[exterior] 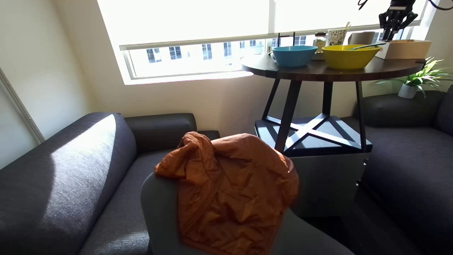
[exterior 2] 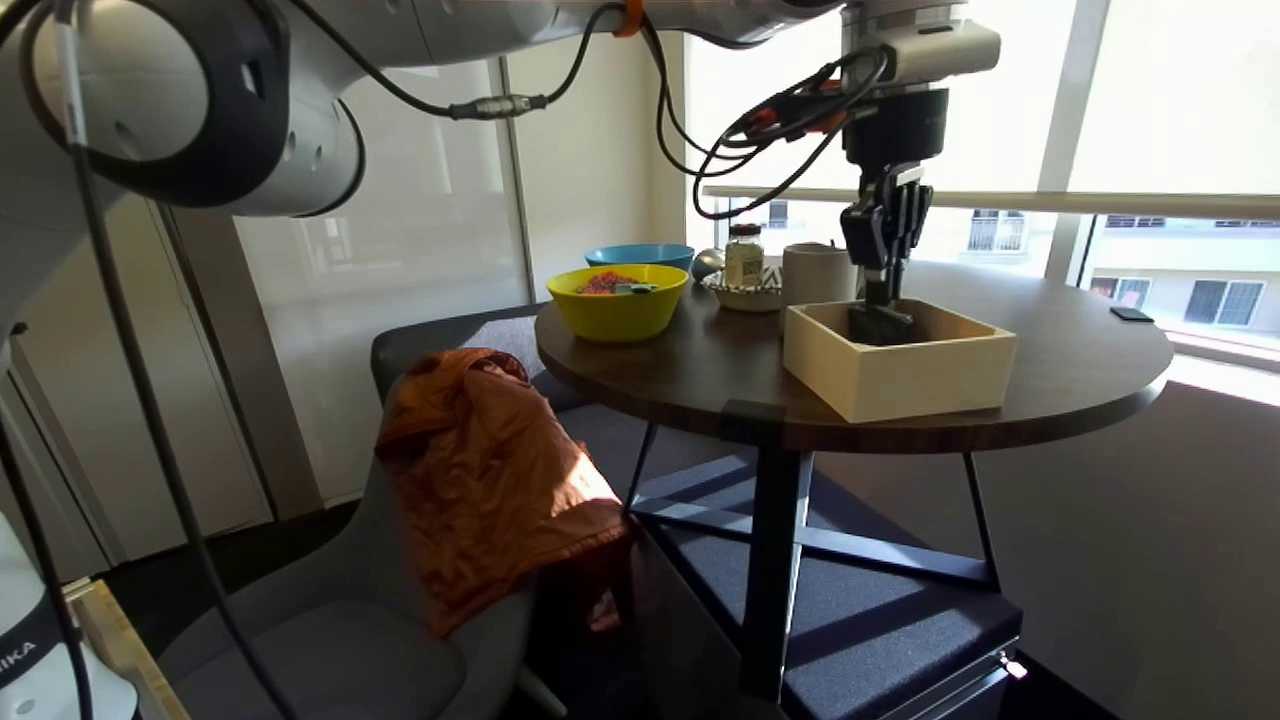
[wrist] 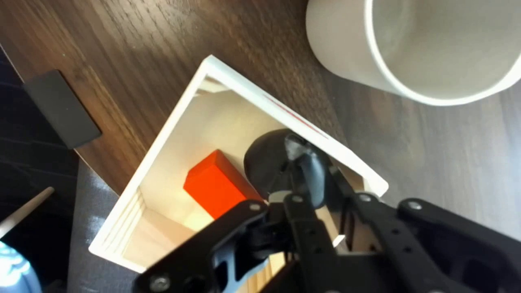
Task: Put the glass jar in the black and white bowl then put the black object on the table
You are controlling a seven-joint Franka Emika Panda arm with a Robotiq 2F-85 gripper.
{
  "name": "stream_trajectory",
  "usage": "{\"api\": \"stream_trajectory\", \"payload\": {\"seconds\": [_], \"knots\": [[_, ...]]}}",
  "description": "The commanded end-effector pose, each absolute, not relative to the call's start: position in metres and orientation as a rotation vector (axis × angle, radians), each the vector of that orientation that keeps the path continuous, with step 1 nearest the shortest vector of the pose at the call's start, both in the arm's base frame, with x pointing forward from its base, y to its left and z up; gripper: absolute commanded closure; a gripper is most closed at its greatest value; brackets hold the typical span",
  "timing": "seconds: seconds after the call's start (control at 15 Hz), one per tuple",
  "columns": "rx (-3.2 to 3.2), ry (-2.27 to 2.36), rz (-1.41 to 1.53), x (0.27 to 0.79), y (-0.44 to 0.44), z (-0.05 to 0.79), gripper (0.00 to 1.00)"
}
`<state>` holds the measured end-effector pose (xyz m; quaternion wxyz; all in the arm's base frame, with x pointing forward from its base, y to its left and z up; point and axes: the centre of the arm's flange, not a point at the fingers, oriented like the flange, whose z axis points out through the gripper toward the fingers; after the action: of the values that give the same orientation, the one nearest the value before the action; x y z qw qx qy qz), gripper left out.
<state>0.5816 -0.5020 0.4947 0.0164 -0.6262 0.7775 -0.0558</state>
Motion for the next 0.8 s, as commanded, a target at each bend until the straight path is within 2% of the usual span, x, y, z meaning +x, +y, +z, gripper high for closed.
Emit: {"api": "stream_trajectory", "payload": {"seconds": [0.0,0.27,0.47,0.6,0.73], "knots": [[-1.885,2.430,-0.195,0.585,-0.519,0.513,0.54],[-1.858,2.476,-0.207,0.579,-0.526,0.510,0.28],[-1.875,2.464,-0.110,0.575,-0.522,0.502,0.06],[-1.911,2.446,-0.043,0.571,-0.513,0.497,0.00],[-1.937,2.451,0.011,0.566,-0.509,0.494,0.00]]}}
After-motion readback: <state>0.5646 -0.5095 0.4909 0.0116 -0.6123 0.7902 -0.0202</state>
